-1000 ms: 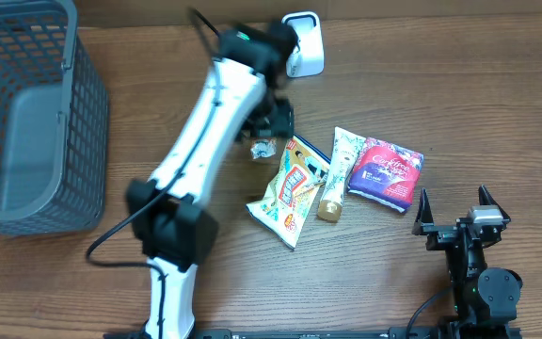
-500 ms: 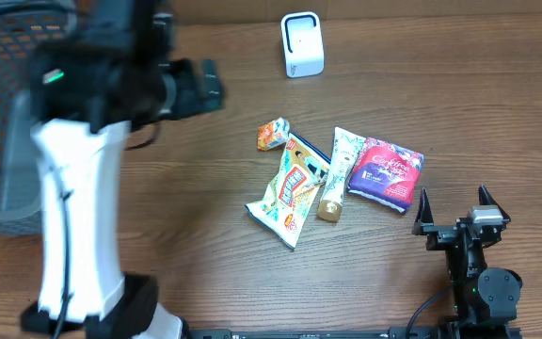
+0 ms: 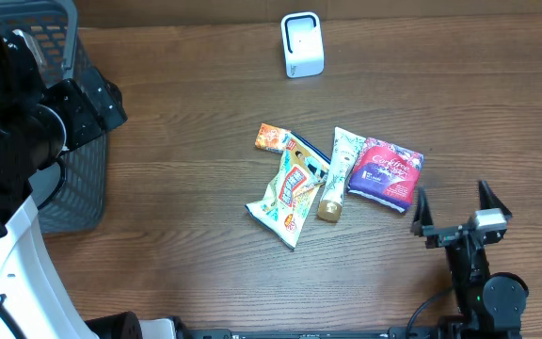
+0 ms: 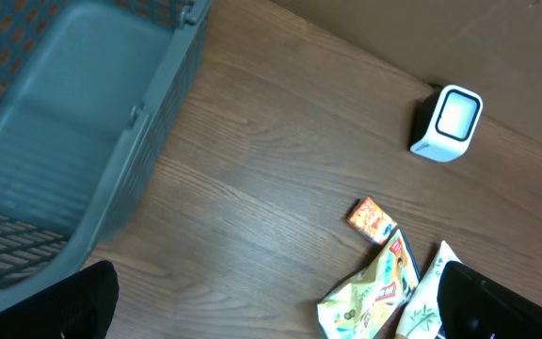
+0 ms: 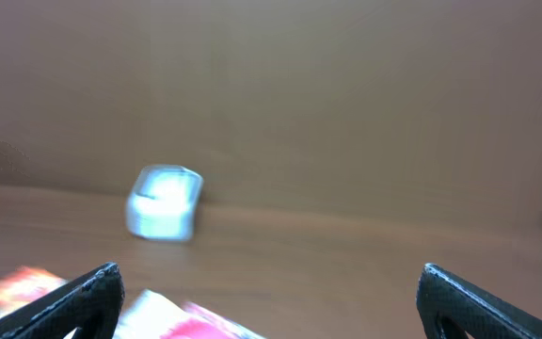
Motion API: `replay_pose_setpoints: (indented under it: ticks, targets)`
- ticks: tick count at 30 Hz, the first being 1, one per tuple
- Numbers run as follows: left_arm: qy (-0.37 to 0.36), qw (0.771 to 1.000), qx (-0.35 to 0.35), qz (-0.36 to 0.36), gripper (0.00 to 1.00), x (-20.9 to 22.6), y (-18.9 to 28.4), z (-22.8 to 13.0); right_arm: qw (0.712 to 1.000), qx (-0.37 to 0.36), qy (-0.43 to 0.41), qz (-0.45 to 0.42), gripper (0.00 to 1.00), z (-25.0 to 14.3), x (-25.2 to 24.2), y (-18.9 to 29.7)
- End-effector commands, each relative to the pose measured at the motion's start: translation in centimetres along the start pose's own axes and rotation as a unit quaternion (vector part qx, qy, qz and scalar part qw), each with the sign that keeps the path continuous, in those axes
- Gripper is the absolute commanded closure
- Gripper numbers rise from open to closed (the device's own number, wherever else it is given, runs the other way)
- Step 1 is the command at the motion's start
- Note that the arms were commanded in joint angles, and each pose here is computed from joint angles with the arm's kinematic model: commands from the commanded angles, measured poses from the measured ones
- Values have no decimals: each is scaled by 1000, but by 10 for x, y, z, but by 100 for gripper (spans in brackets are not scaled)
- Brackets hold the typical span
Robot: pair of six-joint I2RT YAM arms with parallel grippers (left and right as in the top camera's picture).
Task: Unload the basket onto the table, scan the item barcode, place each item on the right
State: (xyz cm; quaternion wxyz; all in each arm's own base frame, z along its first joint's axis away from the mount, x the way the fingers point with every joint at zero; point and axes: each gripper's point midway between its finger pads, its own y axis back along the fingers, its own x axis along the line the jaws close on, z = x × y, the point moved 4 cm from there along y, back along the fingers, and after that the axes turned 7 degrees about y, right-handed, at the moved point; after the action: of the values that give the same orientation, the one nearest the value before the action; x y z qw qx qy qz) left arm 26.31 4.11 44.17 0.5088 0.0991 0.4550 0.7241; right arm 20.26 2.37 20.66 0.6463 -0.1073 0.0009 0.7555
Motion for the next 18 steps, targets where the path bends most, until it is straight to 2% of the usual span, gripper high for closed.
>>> replay_pose_setpoints:
  ticks: [1,4,7,9,14,18]
  targets:
    - [-13,1000,-5,3,0,2,2,1,983,-38,-7,181,0,10,47,9]
    - [-13,1000,-5,3,0,2,2,1,966,-84,10,245,0,26,62,18]
    - [-13,1000,-5,3,0,2,2,1,934,-138,39,328,0,43,81,35]
    - [-13,1000,-5,3,0,2,2,1,918,-174,62,352,0,55,86,44]
    - [-13,1000,-5,3,0,2,2,1,909,-215,72,350,0,72,85,51]
    - [-13,1000,-5,3,0,2,2,1,916,-202,62,341,0,67,83,47]
